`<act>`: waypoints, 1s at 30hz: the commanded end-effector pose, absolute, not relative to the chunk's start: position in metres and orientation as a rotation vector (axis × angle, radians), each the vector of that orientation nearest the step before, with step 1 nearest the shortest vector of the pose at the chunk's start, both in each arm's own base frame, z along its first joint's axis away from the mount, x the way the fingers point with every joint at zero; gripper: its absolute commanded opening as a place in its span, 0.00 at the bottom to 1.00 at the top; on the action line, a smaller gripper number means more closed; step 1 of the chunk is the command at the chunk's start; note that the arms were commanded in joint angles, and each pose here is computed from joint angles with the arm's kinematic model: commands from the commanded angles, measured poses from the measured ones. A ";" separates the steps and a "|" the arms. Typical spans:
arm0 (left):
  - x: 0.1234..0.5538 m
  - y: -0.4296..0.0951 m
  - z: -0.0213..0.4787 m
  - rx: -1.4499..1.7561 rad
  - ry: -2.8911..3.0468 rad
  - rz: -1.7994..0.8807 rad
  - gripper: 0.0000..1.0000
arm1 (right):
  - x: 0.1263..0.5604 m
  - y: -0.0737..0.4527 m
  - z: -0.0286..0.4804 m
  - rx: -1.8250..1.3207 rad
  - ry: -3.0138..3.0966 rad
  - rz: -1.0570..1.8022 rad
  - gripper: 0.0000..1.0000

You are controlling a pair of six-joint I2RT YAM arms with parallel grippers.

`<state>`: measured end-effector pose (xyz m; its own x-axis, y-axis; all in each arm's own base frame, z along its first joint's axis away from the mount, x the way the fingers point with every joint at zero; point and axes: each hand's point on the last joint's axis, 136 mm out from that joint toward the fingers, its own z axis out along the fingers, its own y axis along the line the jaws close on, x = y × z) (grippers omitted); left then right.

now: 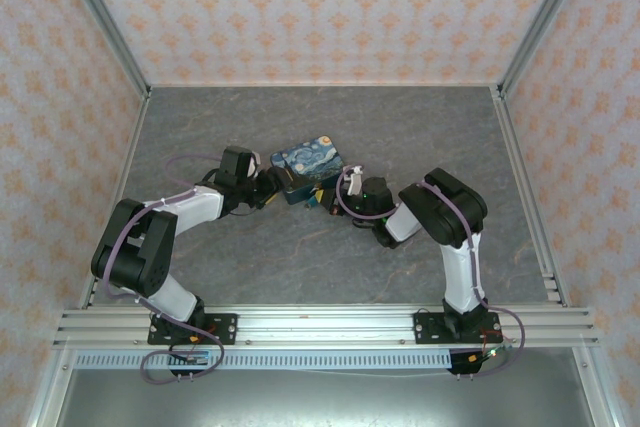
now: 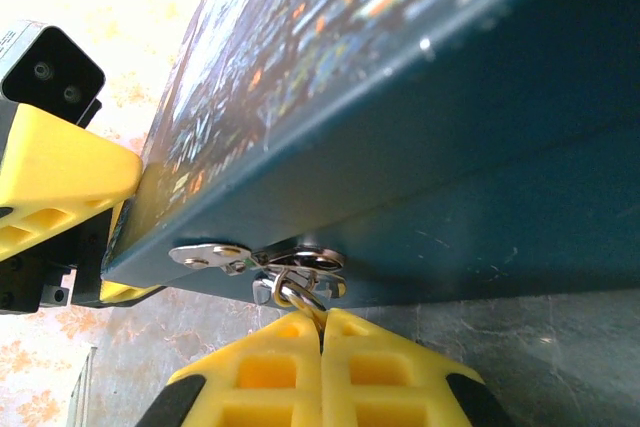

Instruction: Unlock the padlock with the key

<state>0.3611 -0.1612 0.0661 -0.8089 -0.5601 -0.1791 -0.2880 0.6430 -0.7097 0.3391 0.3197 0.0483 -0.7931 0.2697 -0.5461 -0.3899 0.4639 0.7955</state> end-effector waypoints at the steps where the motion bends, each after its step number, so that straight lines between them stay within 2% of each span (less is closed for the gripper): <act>1: 0.335 -0.150 0.038 -0.755 2.606 -0.846 0.64 | 0.347 0.317 0.070 -0.084 2.006 1.356 0.00; 20: 0.330 -0.148 0.038 -0.747 2.602 -0.845 0.64 | 0.366 0.280 0.101 0.204 1.880 1.342 0.00; 23: 0.334 -0.148 0.053 -0.716 2.571 -0.846 0.68 | 0.360 0.272 0.099 0.194 1.912 1.289 0.00; 30: 0.344 -0.132 0.101 -0.628 2.484 -0.735 0.86 | 0.330 0.251 0.102 0.147 2.043 1.149 0.00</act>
<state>0.3421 -0.1428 0.0803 -0.7988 -0.5601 -0.2195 -0.3137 0.6991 -0.6425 0.3374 0.2602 0.1032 -0.6919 0.4855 -0.5343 -0.2651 0.5175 0.8136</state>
